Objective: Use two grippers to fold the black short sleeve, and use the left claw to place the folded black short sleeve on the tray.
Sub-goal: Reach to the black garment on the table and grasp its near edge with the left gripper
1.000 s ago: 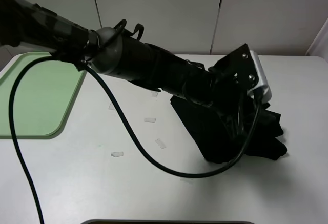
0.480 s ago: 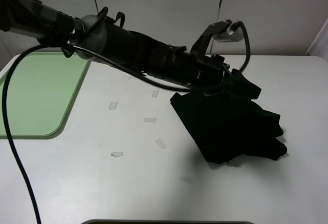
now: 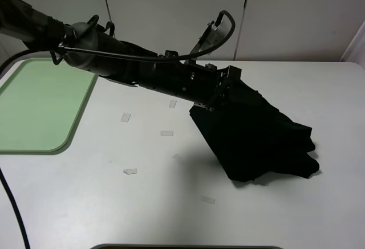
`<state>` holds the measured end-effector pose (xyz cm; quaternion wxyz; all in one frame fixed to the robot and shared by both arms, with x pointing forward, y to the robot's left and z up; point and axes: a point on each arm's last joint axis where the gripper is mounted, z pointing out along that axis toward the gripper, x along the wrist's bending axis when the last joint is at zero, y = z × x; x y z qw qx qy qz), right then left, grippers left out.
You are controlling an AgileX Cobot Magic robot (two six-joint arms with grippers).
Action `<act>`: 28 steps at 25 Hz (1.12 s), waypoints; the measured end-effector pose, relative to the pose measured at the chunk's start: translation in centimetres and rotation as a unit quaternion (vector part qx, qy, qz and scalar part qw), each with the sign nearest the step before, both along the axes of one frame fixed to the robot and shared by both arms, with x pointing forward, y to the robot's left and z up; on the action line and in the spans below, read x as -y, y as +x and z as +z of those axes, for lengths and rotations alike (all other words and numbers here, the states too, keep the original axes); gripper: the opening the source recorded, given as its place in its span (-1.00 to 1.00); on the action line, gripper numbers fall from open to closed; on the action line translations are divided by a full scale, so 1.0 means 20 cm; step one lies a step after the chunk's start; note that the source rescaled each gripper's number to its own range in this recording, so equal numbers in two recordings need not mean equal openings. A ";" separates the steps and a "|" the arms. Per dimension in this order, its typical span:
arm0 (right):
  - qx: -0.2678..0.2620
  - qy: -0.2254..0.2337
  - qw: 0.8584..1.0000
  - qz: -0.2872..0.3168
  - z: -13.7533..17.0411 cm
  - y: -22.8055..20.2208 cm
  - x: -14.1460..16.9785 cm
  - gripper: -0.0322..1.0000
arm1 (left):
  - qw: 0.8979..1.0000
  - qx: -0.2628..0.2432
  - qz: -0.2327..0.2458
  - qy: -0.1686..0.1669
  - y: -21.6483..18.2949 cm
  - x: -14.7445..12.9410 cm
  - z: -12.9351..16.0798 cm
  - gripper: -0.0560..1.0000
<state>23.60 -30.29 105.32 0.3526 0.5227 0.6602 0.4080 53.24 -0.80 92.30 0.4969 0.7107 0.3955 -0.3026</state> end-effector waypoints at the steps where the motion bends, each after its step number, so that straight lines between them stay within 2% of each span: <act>1: 0.000 0.000 1.000 0.000 0.00 0.00 0.00 1.00 | 1.000 -0.006 0.001 0.001 0.00 -0.01 -0.01 -0.13; 2: 0.000 0.000 1.000 0.000 0.00 0.00 0.00 1.00 | 1.000 -0.010 0.003 0.002 0.00 -0.03 -0.02 0.03; 5: 0.000 0.000 1.000 0.000 0.00 0.00 0.00 1.00 | 0.999 -0.028 0.021 0.016 0.01 -0.06 -0.05 0.69; 7: 0.000 0.000 1.000 0.000 0.00 0.00 0.00 1.00 | 0.997 -0.047 0.046 0.033 0.02 -0.08 -0.07 0.87; 9: 0.000 0.000 1.000 0.000 0.00 0.00 0.00 1.00 | 0.993 -0.059 0.080 0.061 0.04 -0.10 -0.10 0.95; 12: 0.000 0.000 1.000 0.000 0.00 0.00 0.00 1.00 | 0.989 -0.062 0.108 0.082 0.06 -0.11 -0.12 0.98; 19: 0.000 0.000 1.000 0.000 0.00 0.00 0.00 1.00 | 0.986 -0.066 0.125 0.093 0.07 -0.12 -0.13 1.00; 28: 0.000 0.000 1.000 0.000 0.00 0.00 0.00 1.00 | 0.973 -0.120 0.144 0.135 -0.01 -0.20 -0.25 1.00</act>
